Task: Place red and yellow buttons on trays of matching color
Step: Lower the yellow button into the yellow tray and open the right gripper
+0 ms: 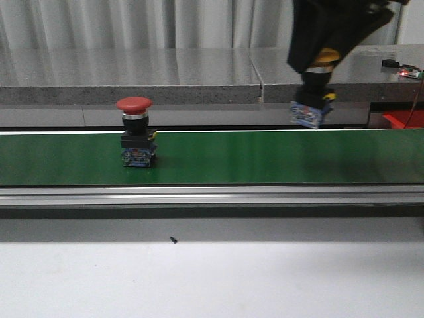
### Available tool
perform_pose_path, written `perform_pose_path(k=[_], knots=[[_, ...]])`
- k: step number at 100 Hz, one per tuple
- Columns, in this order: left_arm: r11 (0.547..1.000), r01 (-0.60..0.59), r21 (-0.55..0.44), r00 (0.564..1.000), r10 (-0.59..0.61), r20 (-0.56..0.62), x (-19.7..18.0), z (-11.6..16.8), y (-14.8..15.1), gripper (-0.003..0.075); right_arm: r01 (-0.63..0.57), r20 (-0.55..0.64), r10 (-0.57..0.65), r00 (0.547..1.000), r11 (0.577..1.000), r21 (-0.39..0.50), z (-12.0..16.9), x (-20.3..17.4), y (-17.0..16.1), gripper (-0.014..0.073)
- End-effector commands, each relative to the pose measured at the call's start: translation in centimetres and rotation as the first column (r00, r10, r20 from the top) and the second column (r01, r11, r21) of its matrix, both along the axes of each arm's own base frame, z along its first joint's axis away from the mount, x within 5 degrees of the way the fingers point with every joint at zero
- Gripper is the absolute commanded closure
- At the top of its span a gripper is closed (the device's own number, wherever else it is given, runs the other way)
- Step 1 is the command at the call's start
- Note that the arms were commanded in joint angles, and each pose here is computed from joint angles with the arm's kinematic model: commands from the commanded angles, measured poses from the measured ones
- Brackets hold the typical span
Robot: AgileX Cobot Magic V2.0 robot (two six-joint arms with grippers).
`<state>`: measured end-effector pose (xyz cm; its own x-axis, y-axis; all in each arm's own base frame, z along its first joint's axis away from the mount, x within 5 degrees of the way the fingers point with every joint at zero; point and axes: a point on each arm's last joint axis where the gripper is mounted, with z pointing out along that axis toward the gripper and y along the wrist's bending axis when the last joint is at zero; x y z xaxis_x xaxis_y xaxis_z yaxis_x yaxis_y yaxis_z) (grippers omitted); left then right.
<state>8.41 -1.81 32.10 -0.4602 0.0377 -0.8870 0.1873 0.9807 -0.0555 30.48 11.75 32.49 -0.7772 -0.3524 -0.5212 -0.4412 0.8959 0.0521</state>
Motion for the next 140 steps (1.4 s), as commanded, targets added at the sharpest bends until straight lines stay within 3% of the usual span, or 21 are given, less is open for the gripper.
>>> perform_pose_path(k=[1,32,55,77,100,119,140], knots=[[1.0,0.0,-0.03,0.996,0.003,0.088,0.2,1.4,-0.1,0.0739,0.058,0.105,-0.062,0.993,0.997,0.044,2.6,-1.2,-2.1,0.0452],[1.0,0.0,-0.03,0.996,0.003,0.088,0.2,1.4,-0.1,0.0739,0.311,0.087,-0.314,0.945,0.949,0.049,2.4,-4.1,-9.7,0.0452],[1.0,0.0,-0.03,0.996,0.003,0.088,0.2,1.4,-0.1,0.0739,0.511,0.033,-0.512,0.858,0.859,0.041,0.6,-5.7,-14.8,0.0452],[1.0,0.0,-0.03,0.996,0.003,0.088,0.2,1.4,-0.1,0.0739,0.688,-0.002,-0.689,0.725,0.723,0.058,-0.2,-6.8,-19.0,0.0452],[1.0,0.0,-0.03,0.996,0.003,0.088,0.2,1.4,-0.1,0.0739,0.785,0.0,-0.788,0.616,0.613,0.088,-1.1,-7.4,-21.4,0.0452],[1.0,0.0,-0.03,0.996,0.003,0.088,0.2,1.4,-0.1,0.0739,0.844,-0.017,-0.848,0.53,0.526,0.106,-3.8,-7.8,-22.7,0.0452],[1.0,0.0,-0.03,0.996,0.003,0.088,0.2,1.4,-0.1,0.0739,0.857,-0.014,-0.862,0.507,0.503,0.115,-6.0,-7.2,-23.1,0.0452]])
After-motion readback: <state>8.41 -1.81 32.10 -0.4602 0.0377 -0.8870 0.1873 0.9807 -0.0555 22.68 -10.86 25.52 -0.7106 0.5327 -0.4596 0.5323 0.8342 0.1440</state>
